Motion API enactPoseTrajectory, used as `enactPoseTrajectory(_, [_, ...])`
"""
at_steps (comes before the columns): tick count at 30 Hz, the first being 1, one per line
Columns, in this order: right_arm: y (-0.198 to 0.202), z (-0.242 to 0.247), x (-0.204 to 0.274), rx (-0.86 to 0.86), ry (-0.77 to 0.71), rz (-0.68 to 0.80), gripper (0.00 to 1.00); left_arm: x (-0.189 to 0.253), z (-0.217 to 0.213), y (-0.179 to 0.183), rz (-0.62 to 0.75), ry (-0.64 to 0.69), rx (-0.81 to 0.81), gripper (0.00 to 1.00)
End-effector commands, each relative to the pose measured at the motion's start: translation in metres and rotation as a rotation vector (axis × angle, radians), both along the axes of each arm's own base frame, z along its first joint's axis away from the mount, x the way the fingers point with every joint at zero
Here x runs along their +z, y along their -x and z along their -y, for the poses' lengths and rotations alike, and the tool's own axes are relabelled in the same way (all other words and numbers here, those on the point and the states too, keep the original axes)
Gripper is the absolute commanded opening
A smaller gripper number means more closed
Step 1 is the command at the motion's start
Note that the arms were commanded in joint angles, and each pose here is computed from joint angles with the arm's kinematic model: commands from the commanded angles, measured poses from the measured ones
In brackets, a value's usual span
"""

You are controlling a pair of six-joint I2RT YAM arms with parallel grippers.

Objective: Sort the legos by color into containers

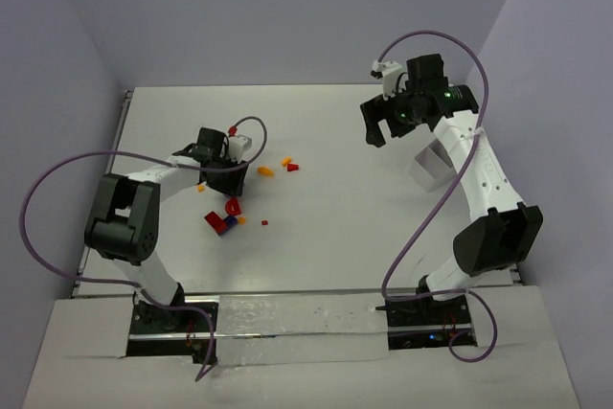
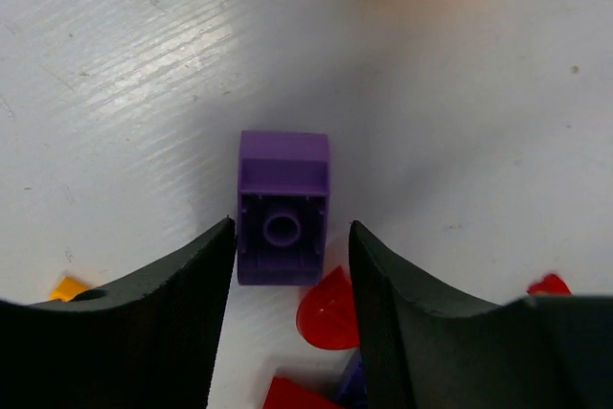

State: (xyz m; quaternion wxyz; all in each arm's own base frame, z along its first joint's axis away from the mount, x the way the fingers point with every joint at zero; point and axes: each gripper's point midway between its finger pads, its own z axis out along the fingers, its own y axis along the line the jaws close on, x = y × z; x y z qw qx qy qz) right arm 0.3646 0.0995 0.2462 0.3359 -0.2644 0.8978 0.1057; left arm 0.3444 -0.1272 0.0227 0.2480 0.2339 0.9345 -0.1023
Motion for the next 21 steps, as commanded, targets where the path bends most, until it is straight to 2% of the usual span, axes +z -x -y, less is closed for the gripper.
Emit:
enactPoseTrajectory(1, [0.003,-0.026,0.031,0.011,-0.135,0.060,1.00,-0.001,-0.002,-0.021,0.062,-0.031,0.038,0.54])
enactPoseTrajectory(3, [0.005,-0.033,0.030,0.003,-0.178,0.043,1.00,-0.003,-0.003,-0.023,0.062,-0.038,0.038,0.49])
enactPoseTrajectory(6, [0.005,-0.045,0.025,-0.016,-0.259,0.011,1.00,-0.003,-0.003,-0.024,0.068,-0.042,0.034,0.30])
enactPoseTrajectory(7, [0.008,-0.054,0.021,-0.012,-0.309,-0.020,1.00,0.002,0.000,-0.024,0.074,-0.025,0.022,0.17])
enactPoseTrajectory(10, [0.016,-0.072,0.018,0.013,-0.416,-0.071,1.00,0.028,0.016,-0.019,0.107,0.063,-0.039,0.01])
enactPoseTrajectory(12, [0.020,-0.082,0.017,0.019,-0.478,-0.110,1.00,0.049,0.029,-0.010,0.135,0.145,-0.100,0.00])
enactPoseTrajectory(15, [0.031,-0.111,0.019,0.072,-0.623,-0.211,0.99,0.120,0.060,0.014,0.261,0.339,-0.240,0.00])
enactPoseTrajectory(19, [0.042,-0.140,0.016,0.130,-0.729,-0.347,0.96,0.169,0.078,0.037,0.347,0.435,-0.335,0.00])
enactPoseTrajectory(21, [0.048,-0.156,0.015,0.167,-0.764,-0.400,0.95,0.181,0.088,0.049,0.331,0.473,-0.381,0.00])
